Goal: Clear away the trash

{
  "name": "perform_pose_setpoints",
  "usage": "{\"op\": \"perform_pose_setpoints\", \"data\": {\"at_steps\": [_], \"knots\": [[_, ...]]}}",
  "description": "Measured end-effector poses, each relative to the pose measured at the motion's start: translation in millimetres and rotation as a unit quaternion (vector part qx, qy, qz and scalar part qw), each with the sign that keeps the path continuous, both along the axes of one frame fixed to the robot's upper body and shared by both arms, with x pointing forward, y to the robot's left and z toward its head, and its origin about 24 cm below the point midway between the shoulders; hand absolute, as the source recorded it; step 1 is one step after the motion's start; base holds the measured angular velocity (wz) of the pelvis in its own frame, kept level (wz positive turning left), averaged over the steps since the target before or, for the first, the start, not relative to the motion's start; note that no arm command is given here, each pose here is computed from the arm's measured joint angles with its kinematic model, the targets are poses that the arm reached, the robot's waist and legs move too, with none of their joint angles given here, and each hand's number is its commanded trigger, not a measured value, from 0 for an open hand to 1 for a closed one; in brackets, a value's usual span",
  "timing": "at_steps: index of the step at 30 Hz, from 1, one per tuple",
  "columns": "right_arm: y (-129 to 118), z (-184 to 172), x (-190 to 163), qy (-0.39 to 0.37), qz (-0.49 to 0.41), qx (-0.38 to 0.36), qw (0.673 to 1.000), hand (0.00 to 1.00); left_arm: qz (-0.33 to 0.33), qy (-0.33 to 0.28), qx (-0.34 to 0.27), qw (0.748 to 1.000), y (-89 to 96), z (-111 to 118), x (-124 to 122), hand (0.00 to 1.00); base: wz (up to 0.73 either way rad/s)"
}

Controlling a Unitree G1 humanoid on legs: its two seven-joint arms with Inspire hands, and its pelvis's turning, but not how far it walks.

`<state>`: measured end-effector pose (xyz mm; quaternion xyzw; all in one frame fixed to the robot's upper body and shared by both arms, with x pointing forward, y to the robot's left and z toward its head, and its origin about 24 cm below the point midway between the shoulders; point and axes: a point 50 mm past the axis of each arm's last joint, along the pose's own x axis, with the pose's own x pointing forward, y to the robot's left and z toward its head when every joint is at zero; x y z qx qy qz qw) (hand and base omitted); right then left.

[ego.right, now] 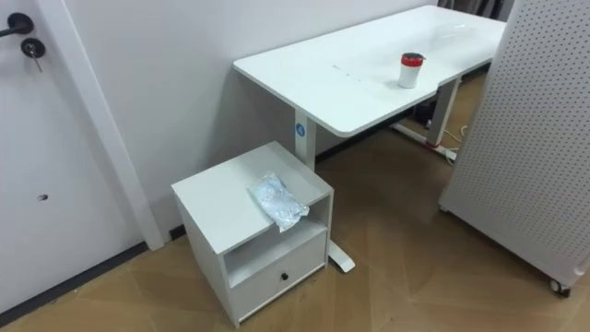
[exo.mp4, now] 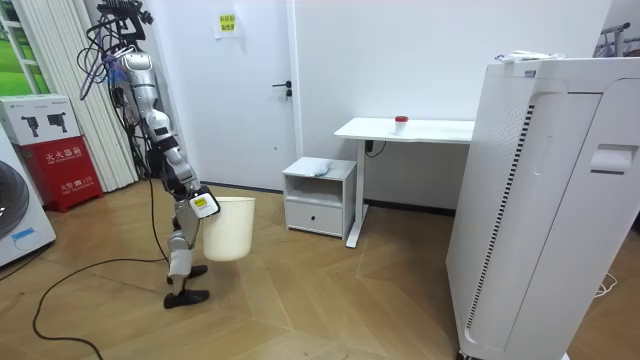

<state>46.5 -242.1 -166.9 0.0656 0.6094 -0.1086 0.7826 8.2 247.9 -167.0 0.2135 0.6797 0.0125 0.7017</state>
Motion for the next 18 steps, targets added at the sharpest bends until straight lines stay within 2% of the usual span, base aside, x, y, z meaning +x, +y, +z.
{"op": "perform_pose_setpoints", "data": {"at_steps": [18], "knots": [[0.8,-0.1,2.3,0.004,0.0,0.001,1.0,1.0,-0.003,0.005,-0.003,1.0,-3.0,-0.8,-2.8,0.0,-0.02]]}}
